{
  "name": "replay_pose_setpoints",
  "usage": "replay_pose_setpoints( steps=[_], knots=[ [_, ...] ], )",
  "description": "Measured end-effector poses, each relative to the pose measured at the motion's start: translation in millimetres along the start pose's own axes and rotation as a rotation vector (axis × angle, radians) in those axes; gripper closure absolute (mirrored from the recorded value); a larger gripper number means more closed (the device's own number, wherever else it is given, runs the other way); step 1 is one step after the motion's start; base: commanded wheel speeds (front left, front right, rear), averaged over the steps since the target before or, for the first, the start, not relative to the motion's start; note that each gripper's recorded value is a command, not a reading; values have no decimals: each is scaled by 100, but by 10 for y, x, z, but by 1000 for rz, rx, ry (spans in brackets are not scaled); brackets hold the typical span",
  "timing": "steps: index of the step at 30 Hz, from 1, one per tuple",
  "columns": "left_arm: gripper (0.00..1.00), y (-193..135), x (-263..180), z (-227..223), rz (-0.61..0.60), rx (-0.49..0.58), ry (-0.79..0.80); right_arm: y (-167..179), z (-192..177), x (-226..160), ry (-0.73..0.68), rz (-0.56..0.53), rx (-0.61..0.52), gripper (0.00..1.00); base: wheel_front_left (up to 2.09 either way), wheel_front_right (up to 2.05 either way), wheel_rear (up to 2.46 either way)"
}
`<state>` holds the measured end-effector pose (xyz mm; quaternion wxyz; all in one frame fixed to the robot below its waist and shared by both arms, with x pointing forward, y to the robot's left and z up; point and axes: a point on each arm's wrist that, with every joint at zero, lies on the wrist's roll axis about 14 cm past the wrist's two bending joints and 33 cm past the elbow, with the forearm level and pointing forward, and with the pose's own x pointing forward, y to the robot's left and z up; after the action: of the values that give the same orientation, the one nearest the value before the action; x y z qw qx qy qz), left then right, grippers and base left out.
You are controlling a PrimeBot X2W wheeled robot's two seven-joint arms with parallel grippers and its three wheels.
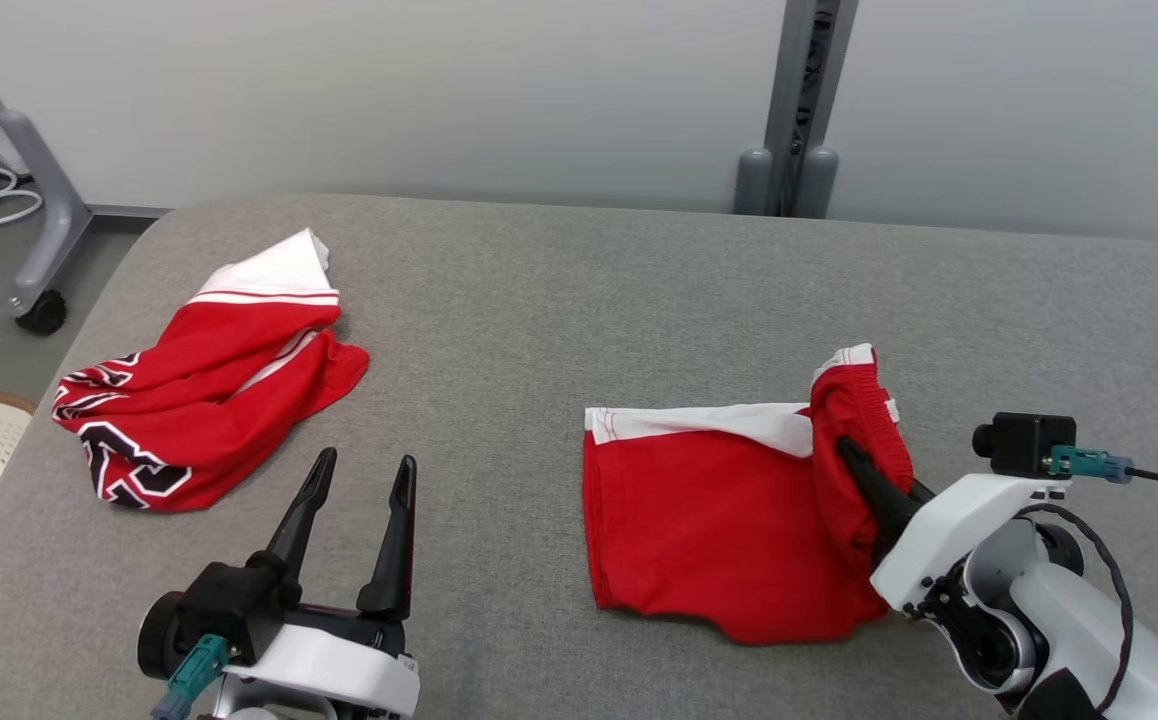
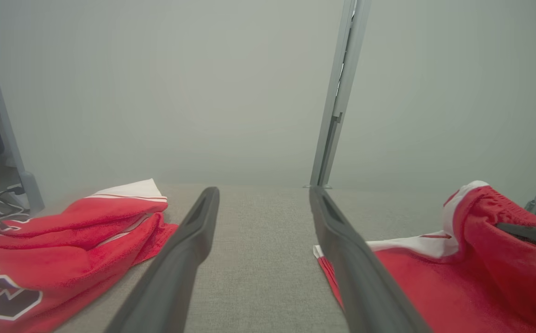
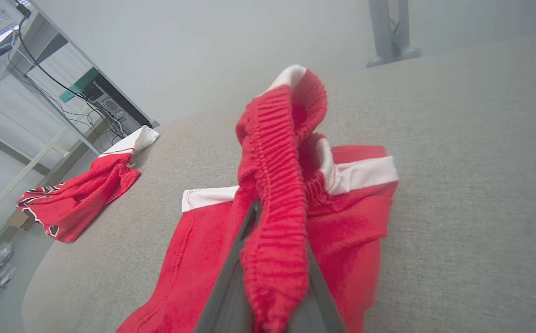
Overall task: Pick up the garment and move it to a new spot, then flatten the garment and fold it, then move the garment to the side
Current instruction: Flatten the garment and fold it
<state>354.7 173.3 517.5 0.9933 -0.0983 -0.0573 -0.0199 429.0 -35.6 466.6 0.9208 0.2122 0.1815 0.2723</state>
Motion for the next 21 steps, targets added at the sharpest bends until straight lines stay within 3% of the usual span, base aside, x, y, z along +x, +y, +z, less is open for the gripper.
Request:
replay_pose_setpoints(
  steps=[11,17,18,19,20,21],
  knots=[
    [0,282,-184,45,96,9,-5,606,-372,373,143,142,22,100,0,0,0],
    [0,407,-261,68,140,14,-9,670,-589,477,207,148,5,100,0,0,0],
    [0,417,-268,70,144,14,-9,687,-606,492,213,148,7,94,0,0,0],
    [0,424,-274,71,146,14,-9,701,-616,504,215,151,6,69,0,0,0],
    [0,431,-276,71,149,15,-9,702,-624,513,216,149,4,69,0,0,0],
    [0,437,-277,73,150,15,-9,701,-633,517,217,148,3,13,0,0,0]
  ],
)
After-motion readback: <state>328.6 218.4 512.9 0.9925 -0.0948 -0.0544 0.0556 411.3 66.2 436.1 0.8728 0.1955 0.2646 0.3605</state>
